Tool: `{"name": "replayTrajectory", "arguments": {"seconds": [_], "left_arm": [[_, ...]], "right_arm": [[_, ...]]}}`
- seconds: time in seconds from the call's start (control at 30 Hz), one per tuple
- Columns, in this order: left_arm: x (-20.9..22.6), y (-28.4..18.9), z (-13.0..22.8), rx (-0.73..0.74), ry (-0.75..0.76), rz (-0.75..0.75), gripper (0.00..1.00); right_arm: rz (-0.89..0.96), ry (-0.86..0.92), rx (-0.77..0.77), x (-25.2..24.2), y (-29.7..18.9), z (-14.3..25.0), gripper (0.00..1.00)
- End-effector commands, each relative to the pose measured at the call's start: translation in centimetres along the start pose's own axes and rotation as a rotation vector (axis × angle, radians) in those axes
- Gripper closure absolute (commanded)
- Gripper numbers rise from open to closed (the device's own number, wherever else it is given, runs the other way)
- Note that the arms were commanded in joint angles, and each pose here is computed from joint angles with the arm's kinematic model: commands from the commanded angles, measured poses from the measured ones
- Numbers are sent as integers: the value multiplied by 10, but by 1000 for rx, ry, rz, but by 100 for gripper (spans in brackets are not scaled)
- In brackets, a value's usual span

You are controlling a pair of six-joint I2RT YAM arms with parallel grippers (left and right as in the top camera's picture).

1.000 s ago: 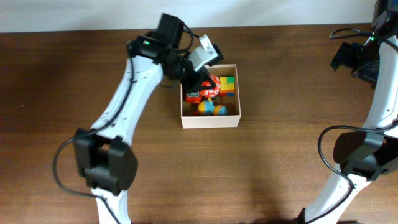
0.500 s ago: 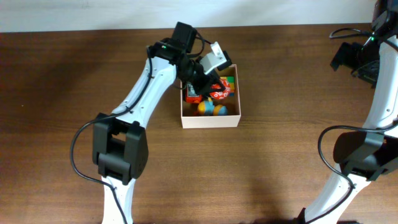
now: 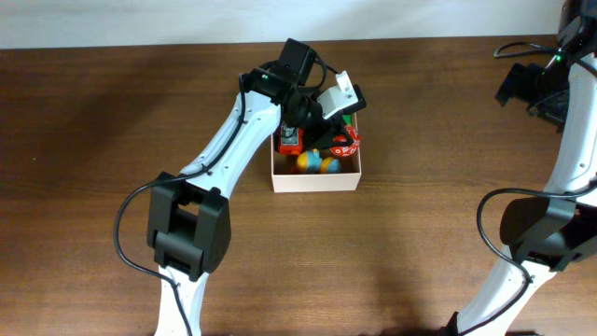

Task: Pack container
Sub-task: 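Carry the red ball over the box and lower it inside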

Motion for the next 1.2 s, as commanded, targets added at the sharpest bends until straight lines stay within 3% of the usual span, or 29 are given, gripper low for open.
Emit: {"name": "replayTrajectory", "arguments": {"seconds": [0.0, 0.07, 0.1, 0.13, 0.17, 0.2, 0.63, 0.97, 1.17], "left_arm": [[3, -1, 2, 1, 13, -7, 57], [3, -1, 2, 1, 13, -7, 50], [3, -1, 2, 1, 13, -7, 41], [3, -1, 2, 1, 14, -7, 28], [3, -1, 2, 1, 14, -7, 8], [3, 0, 2, 1, 14, -7, 1], [4, -1, 2, 1, 16, -11, 1], [36, -10, 36, 266, 14, -255, 1], [25, -7, 37, 267, -50, -215, 1]], "right_arm": [[-1, 7, -31, -5, -12, 1, 1], [-1, 7, -31, -5, -12, 1, 1], [-1, 7, -31, -5, -12, 1, 1], [-1, 7, -31, -5, -12, 1, 1], [-1, 7, -31, -5, -12, 1, 1], [-1, 7, -31, -5, -12, 1, 1], [-1, 7, -31, -5, -12, 1, 1], [-1, 7, -31, -5, -12, 1, 1], [-1, 7, -31, -5, -12, 1, 1]]}}
Point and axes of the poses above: each gripper's point midway between its finger pads, its own y axis out along the fingers, its own x axis along the line the jaws close on, z = x × y, the point moved 4 cm from there along -y, back along the fingers, and after that the axes turned 9 degrees about y, right-handed, at the moved point
